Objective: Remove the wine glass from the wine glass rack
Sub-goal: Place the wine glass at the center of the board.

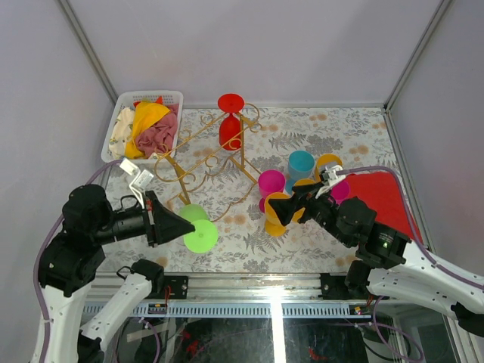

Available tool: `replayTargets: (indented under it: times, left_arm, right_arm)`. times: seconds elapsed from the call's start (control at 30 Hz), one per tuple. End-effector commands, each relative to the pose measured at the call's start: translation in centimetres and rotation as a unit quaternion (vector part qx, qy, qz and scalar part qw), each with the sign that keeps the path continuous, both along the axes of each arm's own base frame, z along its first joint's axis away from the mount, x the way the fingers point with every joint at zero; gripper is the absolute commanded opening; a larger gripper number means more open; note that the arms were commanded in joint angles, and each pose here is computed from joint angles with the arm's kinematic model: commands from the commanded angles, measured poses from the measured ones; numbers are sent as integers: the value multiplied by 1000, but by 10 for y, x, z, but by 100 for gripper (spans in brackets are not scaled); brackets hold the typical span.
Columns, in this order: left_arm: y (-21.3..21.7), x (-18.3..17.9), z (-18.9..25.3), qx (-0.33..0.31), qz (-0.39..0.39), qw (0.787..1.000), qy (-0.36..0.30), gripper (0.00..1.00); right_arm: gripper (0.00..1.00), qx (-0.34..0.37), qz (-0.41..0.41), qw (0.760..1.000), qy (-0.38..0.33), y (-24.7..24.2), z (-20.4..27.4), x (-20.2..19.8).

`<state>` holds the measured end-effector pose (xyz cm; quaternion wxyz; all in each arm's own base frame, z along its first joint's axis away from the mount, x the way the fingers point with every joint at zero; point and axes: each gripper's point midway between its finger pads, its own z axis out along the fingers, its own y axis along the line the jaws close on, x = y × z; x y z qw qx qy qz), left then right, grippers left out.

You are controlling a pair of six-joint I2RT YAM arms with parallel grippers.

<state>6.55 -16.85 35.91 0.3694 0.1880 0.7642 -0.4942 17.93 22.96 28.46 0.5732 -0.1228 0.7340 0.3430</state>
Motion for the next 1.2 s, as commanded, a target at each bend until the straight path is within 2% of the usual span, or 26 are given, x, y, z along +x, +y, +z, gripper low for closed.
replayTargets:
  times: [0.0,0.23,0.6,0.73,0.87,1.0,1.17]
  left_arm:
    - [-10,-19,-3,-13,-73,997,17,0]
    - [-24,4,-29,36,-102,992,58,0]
    - [-40,33,-15,29,-103,994,16,0]
    - [-49,38,-8,7,-101,995,-1,0]
    - [-63,39,-16,21,-116,993,6,0]
    - [-73,39,-16,36,-104,994,-17,0]
    - [-87,37,-13,10,-108,994,-32,0]
  right_arm:
    - [99,69,84,993,-39,24,41,-19]
    - [97,80,201,974,-66,52,50,-50]
    - [92,89,326,939,-67,72,54,-90]
    - [89,82,344,934,-55,81,51,-92]
    - [87,80,342,935,-42,89,48,-87]
    - [83,79,340,937,-27,94,46,-84]
    - [76,80,346,935,-19,95,45,-87]
